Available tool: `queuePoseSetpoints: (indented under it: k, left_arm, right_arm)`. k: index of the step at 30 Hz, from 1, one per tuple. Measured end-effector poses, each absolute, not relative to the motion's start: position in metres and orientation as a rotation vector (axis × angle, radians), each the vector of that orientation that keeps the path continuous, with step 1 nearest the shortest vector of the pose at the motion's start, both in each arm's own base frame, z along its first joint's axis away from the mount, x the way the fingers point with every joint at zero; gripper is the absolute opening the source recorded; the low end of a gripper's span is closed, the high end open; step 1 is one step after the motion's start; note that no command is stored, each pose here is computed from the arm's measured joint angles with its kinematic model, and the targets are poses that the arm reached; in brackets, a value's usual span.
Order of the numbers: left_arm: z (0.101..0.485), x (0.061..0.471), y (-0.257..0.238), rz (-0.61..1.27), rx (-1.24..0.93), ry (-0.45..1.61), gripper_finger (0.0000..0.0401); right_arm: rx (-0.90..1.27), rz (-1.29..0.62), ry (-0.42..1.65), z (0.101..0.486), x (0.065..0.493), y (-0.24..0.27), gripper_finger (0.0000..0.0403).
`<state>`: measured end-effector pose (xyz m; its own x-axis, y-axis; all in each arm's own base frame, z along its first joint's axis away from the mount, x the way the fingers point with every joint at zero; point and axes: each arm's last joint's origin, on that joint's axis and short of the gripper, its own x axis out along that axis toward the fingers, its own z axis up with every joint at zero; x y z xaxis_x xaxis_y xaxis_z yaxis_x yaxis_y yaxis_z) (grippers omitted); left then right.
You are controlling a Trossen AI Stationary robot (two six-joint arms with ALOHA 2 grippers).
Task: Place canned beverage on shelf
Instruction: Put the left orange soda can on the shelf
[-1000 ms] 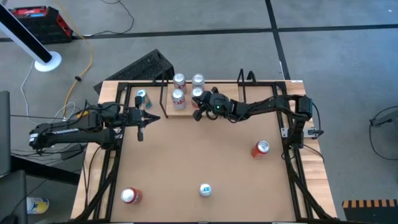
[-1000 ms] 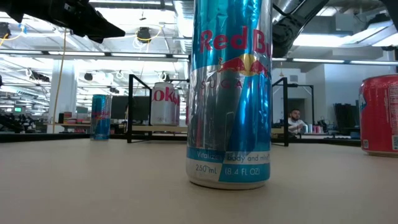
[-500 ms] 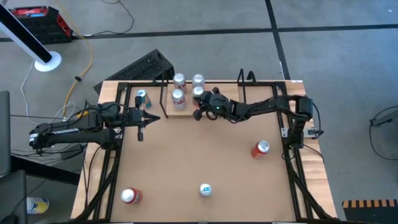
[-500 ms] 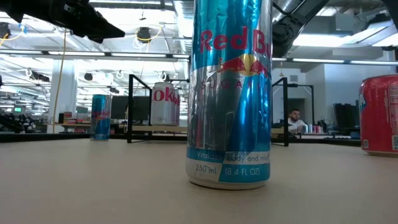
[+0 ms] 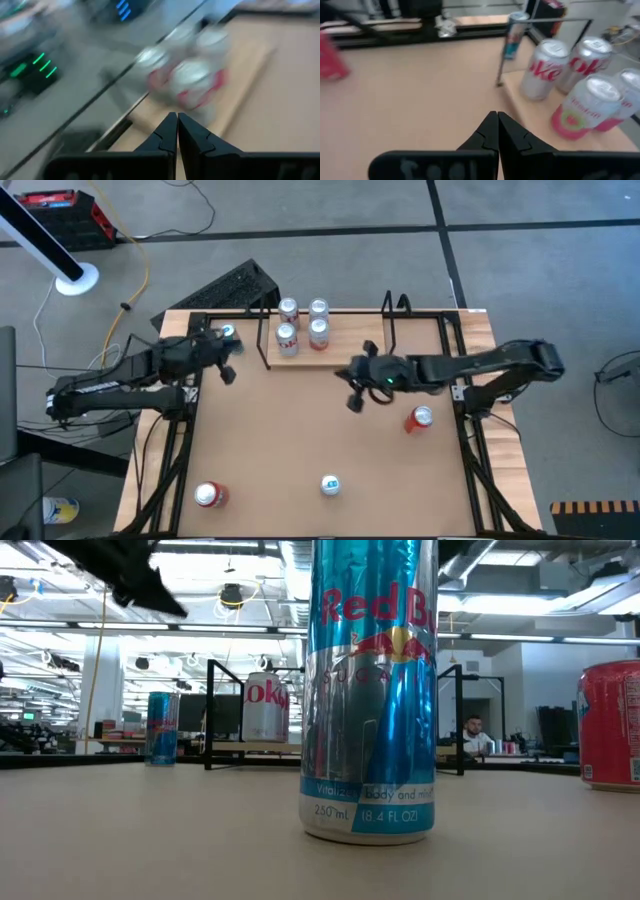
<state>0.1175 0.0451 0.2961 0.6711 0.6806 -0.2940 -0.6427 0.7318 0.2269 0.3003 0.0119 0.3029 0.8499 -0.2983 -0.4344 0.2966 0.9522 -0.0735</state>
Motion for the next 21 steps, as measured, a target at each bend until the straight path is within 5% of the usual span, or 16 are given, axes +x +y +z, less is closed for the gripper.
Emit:
queuePoseSetpoints:
  k: [12,21]
  left_arm:
    - [0.297,0.132,0.103,1.003,-0.114,0.82,0.0014]
    - [0.286,0.132,0.135,0.979,-0.346,0.946,0.014]
  right_arm:
    - [-0.152,-0.208,0.554,0.306,0.267,0.071,0.0022]
    - [-0.195,-0.176,0.624,0.3,0.26,0.078,0.0022]
